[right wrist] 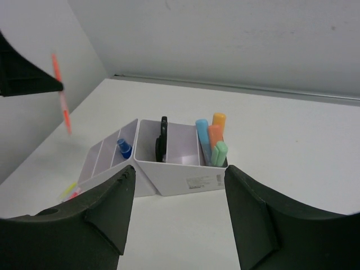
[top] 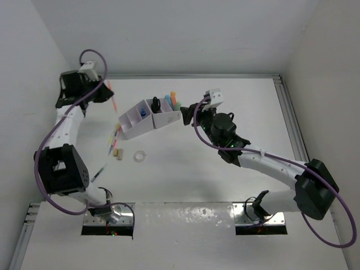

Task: Sort the stationery into containers
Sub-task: Place the pen in the storage box, then pick up the pen from the center of the board, then place the stationery in the storage box.

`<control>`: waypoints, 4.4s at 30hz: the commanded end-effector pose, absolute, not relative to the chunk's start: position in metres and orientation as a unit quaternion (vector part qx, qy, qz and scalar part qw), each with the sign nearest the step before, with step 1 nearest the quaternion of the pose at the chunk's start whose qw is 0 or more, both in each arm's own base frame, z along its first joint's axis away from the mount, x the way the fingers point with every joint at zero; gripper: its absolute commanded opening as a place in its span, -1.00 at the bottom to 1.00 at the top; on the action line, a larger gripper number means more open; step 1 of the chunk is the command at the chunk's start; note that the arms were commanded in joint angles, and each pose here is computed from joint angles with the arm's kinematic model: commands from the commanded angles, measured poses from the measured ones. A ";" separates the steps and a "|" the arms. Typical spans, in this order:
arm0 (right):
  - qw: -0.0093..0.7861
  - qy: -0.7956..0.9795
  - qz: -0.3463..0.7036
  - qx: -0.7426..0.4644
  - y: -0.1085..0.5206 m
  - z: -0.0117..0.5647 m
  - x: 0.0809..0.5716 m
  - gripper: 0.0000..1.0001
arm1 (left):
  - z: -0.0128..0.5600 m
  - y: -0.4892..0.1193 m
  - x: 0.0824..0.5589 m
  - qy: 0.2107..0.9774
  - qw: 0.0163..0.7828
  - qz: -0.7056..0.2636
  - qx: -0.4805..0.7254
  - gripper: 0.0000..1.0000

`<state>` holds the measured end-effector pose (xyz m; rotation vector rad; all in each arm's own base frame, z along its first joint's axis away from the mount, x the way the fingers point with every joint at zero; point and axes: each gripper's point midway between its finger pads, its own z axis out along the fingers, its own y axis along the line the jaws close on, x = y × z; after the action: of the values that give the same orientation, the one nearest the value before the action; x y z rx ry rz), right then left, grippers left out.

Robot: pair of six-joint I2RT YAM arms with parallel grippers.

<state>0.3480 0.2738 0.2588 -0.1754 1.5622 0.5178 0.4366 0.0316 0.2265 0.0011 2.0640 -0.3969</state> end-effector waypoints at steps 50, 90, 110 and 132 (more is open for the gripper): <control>0.680 0.703 0.204 -0.038 0.225 0.259 0.320 0.28 | 0.111 0.107 0.336 0.965 0.243 0.080 0.057 -0.25; 0.636 0.739 0.199 -0.103 0.248 0.258 0.322 0.31 | -0.009 0.125 0.153 0.994 -0.022 0.050 0.093 -1.00; 0.637 0.741 0.204 -0.049 0.227 0.248 0.312 0.32 | 0.207 0.007 0.440 0.834 0.511 -0.207 0.030 -1.00; 0.636 0.749 0.186 -0.014 0.204 0.238 0.303 0.32 | 0.143 -0.065 0.448 0.842 0.490 -0.200 0.104 -0.87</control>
<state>0.3026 0.2073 0.2267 -0.0661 1.7475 0.4200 0.4483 -0.0571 0.1442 0.1645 2.0598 -0.5118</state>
